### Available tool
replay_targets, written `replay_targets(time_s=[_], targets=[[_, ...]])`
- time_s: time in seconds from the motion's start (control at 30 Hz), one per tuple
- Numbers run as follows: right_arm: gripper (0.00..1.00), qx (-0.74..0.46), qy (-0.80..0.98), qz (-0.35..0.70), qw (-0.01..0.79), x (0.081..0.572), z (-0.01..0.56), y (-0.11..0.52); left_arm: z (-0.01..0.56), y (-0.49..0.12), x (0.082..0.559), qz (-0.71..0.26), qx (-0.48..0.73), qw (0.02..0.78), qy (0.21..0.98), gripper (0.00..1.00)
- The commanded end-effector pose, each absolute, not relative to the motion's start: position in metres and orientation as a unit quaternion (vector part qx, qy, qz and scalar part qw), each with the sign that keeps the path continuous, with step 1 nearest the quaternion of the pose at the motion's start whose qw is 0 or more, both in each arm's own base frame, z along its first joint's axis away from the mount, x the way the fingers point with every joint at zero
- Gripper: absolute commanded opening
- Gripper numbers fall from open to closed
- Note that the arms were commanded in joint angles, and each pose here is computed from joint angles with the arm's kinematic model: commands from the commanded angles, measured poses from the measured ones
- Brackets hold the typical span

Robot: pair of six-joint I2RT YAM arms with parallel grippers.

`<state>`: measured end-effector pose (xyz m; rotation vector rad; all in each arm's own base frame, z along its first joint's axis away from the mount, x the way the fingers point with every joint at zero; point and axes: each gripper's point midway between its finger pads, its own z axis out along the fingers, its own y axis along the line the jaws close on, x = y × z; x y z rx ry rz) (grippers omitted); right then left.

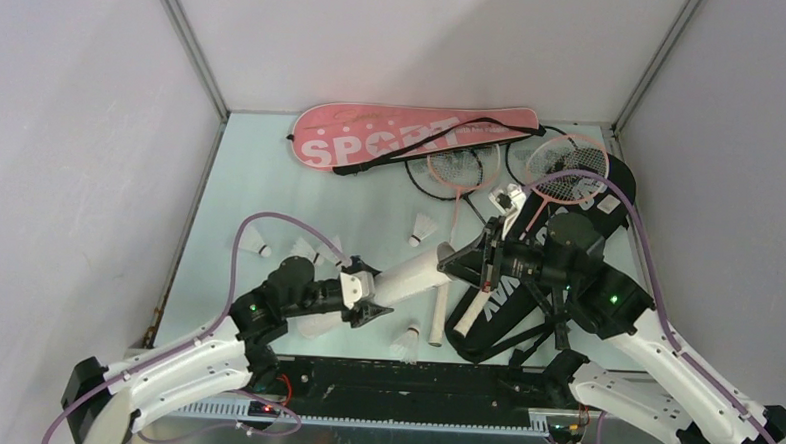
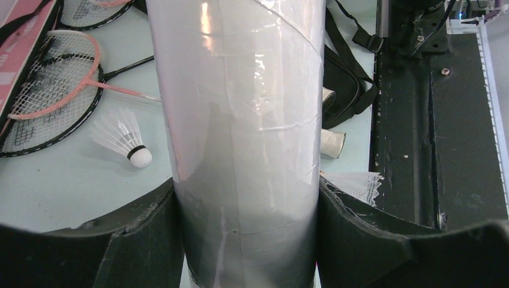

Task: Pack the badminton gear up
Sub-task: Open the lid of the shuttle tube, then place the lid at the center of the board.

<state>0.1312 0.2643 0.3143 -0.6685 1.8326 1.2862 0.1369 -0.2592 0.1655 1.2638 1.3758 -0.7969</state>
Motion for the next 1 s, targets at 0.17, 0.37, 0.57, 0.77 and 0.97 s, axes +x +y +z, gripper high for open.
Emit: replay_targets(time_s=[0.17,0.37,0.57,0.77,0.97], targets=[[0.00,-0.273,0.675,0.535,0.429,0.102,0.366,0.244,0.178,-0.262,0.137,-0.333,0.528,0.567,0.537,0.36],[0.00,-0.253,0.654,0.522,0.487,0.096,0.385,0.216,0.176,-0.263,0.134,-0.339,0.529,0.568,0.531,0.35],[0.00,-0.198,0.699,0.462,0.509,0.120,0.366,0.200,0.193,-0.259,0.141,-0.338,0.497,0.596,0.532,0.33],[0.00,-0.107,0.786,0.335,0.508,0.185,0.299,0.193,0.253,-0.228,0.172,-0.322,0.330,0.693,0.554,0.29],[0.00,-0.061,0.868,0.199,0.452,0.251,0.206,0.201,0.279,-0.188,0.190,-0.306,0.191,0.758,0.544,0.32]])
